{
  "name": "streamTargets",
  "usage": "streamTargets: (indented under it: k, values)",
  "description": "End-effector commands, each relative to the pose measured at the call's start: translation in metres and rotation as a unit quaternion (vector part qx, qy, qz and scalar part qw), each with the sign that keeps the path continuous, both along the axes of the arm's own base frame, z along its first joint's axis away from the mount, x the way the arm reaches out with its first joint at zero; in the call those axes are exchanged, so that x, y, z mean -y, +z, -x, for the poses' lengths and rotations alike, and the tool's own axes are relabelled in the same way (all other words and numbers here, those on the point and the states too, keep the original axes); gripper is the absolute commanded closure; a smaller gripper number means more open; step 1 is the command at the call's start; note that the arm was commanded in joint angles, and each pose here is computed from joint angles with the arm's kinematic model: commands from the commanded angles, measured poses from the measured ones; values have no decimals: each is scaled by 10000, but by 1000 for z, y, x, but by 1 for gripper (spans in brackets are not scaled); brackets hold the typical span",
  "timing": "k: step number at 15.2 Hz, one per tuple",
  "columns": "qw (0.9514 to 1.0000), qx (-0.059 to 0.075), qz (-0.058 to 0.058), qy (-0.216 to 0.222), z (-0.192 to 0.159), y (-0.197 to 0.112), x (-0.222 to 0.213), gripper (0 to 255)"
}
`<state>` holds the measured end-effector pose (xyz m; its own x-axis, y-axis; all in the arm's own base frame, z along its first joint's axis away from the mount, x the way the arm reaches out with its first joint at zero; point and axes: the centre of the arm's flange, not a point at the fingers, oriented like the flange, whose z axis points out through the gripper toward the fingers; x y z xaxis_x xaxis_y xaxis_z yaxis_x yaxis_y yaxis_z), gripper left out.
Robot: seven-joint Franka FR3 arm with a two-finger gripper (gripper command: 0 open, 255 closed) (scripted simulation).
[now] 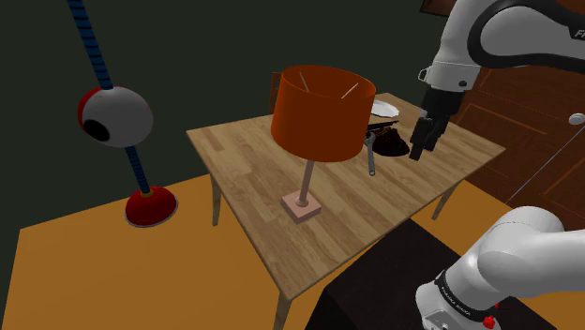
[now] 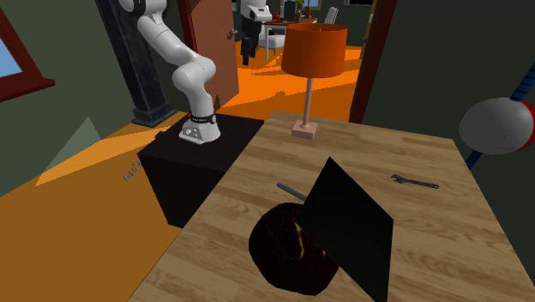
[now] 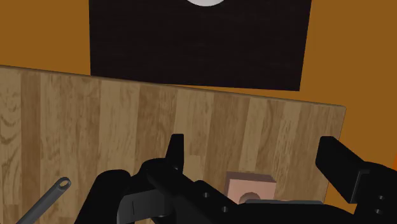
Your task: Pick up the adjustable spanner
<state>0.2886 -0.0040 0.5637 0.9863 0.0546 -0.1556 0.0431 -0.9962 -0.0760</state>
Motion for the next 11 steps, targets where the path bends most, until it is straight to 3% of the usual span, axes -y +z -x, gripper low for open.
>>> streamTargets:
  k: [1, 11]
  values:
    - [10000, 0, 0, 0, 0, 0, 0, 0]
    - [9943, 588, 191, -874, -58, -87, 56, 0]
